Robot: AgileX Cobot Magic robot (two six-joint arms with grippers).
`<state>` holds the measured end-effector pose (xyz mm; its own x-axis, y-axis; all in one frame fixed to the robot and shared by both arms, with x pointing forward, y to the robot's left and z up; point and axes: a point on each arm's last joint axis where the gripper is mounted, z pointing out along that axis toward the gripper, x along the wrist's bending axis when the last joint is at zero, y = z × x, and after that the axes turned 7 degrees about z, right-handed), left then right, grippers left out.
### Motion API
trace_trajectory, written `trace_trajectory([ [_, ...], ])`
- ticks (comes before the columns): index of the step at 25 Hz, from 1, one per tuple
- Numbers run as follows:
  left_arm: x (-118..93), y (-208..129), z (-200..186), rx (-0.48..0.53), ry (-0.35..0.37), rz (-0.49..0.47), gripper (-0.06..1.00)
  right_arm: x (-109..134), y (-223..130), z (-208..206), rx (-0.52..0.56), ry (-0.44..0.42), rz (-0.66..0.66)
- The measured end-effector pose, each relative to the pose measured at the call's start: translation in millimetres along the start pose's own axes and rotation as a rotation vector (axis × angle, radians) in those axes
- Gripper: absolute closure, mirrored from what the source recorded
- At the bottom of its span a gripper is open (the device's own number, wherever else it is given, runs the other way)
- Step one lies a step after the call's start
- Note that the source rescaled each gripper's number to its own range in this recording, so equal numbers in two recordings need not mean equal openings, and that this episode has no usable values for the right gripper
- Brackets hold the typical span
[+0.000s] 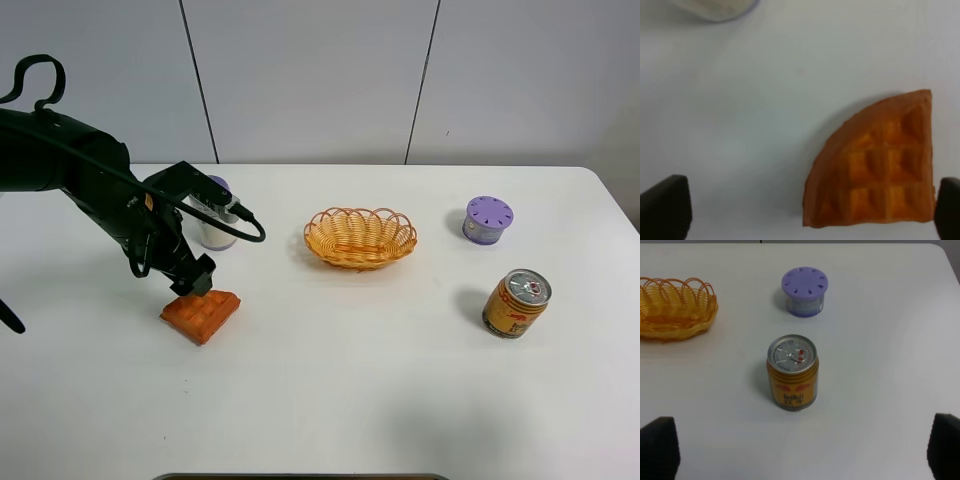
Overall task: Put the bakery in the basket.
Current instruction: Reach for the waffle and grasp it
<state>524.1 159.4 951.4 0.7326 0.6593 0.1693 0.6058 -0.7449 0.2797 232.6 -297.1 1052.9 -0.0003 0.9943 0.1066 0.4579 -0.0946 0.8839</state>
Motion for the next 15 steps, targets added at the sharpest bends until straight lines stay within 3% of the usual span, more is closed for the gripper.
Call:
trace_trajectory([
  [8,-3.7,-1.7,15.0,0.037,-0.038,-0.032,-0.06,0.0,0.0,0.0,0.000,0.000,0.000],
  [15,-17.1,3.7,29.6,0.037,-0.057,0.002,-0.06,0.0,0.0,0.0,0.000,0.000,0.000],
])
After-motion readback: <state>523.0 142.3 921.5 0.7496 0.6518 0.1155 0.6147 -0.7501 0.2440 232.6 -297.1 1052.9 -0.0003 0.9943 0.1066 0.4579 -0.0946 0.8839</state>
